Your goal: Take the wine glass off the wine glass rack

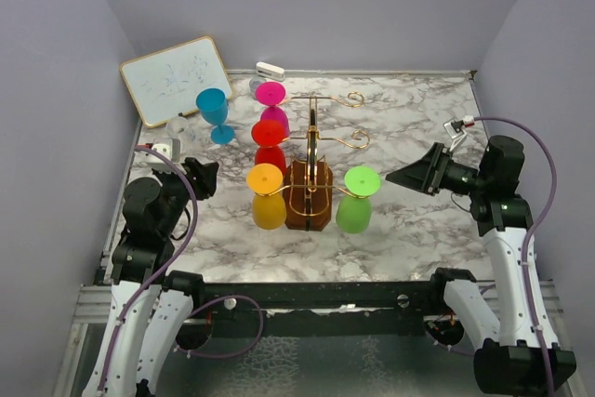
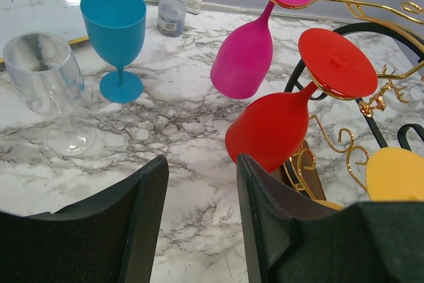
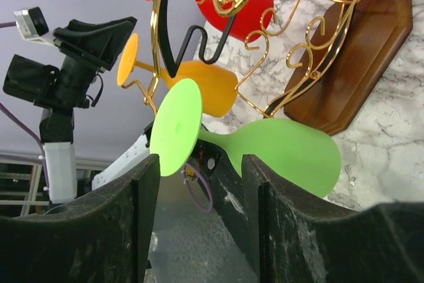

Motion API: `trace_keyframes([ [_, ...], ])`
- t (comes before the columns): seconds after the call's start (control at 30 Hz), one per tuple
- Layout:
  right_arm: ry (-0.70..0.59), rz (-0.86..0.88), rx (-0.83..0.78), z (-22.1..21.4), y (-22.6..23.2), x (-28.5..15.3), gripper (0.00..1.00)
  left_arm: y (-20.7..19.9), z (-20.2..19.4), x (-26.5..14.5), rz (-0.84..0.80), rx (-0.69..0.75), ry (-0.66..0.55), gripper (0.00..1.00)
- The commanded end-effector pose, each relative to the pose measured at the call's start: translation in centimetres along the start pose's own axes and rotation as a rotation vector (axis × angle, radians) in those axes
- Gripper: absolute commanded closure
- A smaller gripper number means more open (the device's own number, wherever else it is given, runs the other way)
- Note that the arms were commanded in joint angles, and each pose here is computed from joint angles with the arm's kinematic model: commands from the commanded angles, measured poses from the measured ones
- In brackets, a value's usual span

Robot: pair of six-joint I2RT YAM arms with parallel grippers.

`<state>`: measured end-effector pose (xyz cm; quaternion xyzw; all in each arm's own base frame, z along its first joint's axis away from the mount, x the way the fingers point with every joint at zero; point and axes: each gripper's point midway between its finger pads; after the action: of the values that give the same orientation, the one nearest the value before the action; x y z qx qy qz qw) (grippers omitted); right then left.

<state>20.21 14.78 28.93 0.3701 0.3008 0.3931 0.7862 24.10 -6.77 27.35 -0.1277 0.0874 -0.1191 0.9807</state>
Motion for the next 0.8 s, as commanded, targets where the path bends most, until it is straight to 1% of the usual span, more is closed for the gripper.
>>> trace_keyframes([
  [0.0, 0.038, 0.05, -0.009, -1.3, 0.3, -0.2, 0.49, 0.1, 0.0, 0.0, 0.009, -0.003, -0.009, 0.52],
  [0.47, 0.034, 0.094, -0.01, -0.5, 1.2, 0.1, 0.54, 0.0, -0.1, 0.0, 0.005, -0.005, -0.005, 0.52],
  [0.77, 0.092, 0.111, -0.009, -0.6, 0.9, 1.4, 0.55, 0.1, -0.2, 0.0, 0.007, -0.006, -0.002, 0.52],
])
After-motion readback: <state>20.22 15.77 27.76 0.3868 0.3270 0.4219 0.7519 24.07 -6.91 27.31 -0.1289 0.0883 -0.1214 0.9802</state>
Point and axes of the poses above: each gripper's point midway between its finger pads, its own x axis out along the fingers, its own y axis along the line the jaws close on, z = x × y
